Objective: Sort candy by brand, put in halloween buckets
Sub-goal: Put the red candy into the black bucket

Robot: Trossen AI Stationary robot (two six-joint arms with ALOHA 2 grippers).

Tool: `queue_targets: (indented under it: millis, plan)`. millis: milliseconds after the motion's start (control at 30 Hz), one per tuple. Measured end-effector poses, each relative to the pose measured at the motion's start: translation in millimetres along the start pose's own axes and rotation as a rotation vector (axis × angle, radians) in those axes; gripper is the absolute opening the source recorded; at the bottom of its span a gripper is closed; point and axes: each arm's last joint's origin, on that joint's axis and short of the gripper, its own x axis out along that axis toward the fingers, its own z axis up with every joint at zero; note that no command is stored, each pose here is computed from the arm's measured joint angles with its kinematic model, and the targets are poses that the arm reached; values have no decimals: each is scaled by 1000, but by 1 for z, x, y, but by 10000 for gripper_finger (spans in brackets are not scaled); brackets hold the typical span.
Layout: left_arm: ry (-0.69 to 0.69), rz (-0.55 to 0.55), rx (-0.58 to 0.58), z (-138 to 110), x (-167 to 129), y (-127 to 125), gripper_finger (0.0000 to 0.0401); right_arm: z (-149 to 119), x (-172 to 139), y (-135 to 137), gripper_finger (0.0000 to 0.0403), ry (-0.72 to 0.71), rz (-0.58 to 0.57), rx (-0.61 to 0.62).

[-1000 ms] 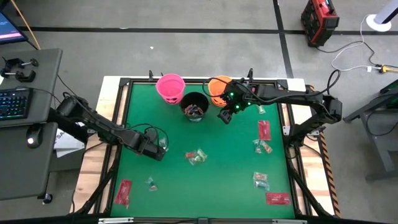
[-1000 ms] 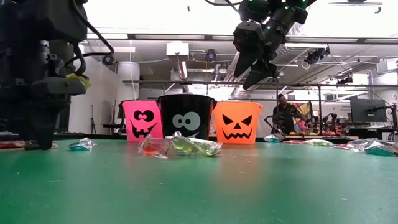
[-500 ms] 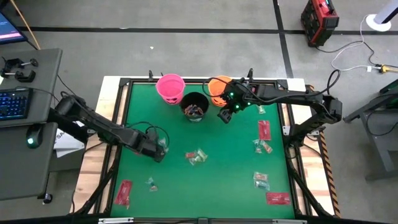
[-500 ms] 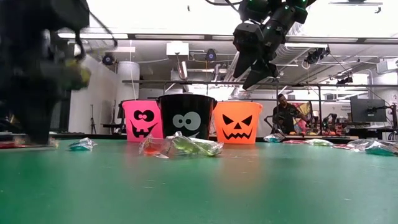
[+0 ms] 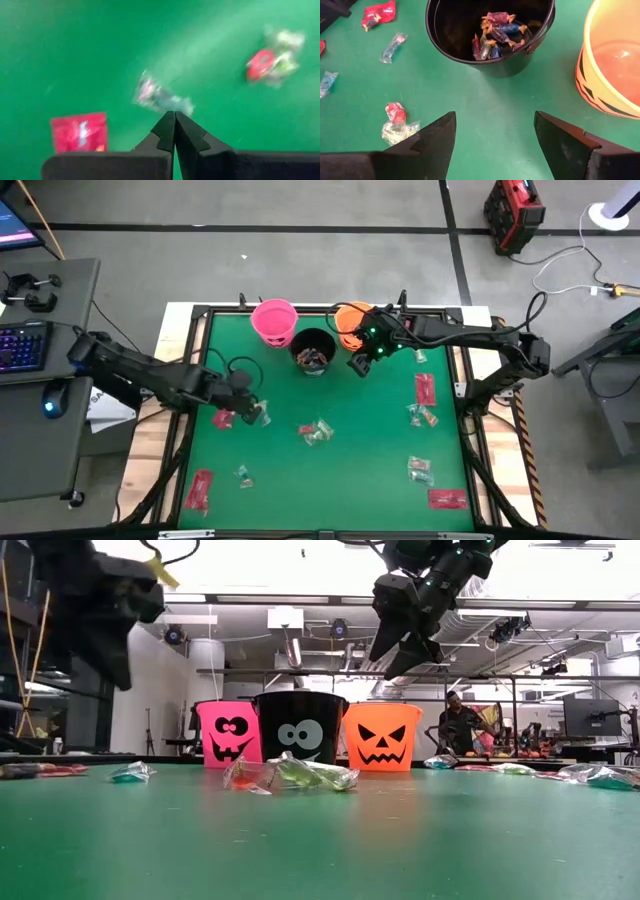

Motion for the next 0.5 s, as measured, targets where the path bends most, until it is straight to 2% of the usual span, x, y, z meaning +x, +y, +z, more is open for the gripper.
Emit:
queue_targets:
  millis: [233, 333, 500]
  plan:
    - [117, 95, 39, -10, 2, 7, 14, 0, 0, 0, 259, -3, 1, -1]
    - [139, 132, 54, -17, 6, 8, 47, 1, 0, 0, 259, -8, 2, -2]
    - [209, 105, 121, -36, 22, 14, 122, 2, 0, 1, 259, -20, 6, -3]
